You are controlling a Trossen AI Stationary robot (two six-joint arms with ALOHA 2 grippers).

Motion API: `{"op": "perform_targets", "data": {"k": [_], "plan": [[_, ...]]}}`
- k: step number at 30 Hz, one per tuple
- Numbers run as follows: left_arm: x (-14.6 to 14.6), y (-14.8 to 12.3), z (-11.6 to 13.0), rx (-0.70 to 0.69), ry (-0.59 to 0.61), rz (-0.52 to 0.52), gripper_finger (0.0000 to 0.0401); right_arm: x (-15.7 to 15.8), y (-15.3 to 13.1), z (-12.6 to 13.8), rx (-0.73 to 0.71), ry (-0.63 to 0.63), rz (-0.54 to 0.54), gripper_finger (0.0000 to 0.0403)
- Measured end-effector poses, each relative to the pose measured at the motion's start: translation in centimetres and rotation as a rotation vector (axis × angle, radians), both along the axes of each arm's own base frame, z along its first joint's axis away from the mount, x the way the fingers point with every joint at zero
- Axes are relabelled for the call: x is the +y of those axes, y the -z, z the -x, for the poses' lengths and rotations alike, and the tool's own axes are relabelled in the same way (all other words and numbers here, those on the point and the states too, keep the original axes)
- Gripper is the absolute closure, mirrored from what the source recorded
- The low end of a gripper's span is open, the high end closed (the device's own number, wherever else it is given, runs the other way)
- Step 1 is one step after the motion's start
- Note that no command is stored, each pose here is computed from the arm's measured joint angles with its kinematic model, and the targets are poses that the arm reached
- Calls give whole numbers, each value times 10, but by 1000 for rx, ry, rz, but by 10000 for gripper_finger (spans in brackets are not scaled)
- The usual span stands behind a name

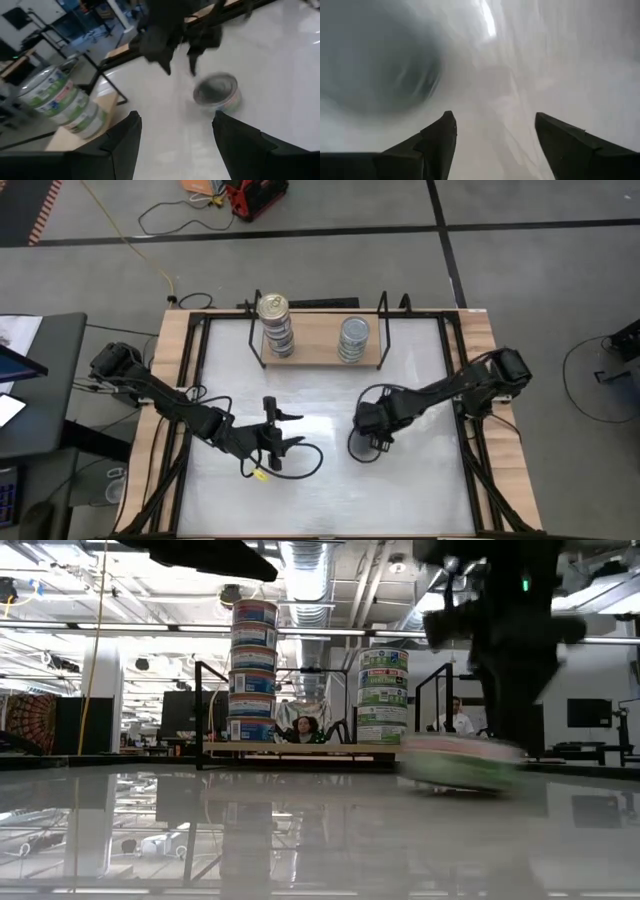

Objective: Stack canned seafood by type on shelf
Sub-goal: Stack the green tuna can on top of the green tuna can on the shelf

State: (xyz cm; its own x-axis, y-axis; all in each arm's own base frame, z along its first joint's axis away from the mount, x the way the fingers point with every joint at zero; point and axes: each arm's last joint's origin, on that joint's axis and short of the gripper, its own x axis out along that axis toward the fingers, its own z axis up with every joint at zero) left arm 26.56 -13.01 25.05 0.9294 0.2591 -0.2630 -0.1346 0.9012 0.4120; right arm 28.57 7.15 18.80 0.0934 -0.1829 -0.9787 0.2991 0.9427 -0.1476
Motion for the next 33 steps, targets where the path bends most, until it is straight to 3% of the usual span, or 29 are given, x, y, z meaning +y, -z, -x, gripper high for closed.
{"op": "perform_targets", "data": {"k": [9,12,15,19,24,33], "plan": [[1,4,4,31,-71,-26,168,0,-44,5,-213,-48,-37,111],[3,12,5,111,-34,11,168,13,-44,-13,-373,-157,-59,111],[11,18,3,149,-37,79,168,34,-37,-36,-529,-348,-37,111],[14,23,4,161,-110,130,168,57,-12,-52,-560,-541,134,111],[-5,25,18,97,-153,67,168,69,27,-58,-440,-611,435,113],[-7,57,37,-86,-63,139,168,71,57,-68,-396,-650,517,158]]}}
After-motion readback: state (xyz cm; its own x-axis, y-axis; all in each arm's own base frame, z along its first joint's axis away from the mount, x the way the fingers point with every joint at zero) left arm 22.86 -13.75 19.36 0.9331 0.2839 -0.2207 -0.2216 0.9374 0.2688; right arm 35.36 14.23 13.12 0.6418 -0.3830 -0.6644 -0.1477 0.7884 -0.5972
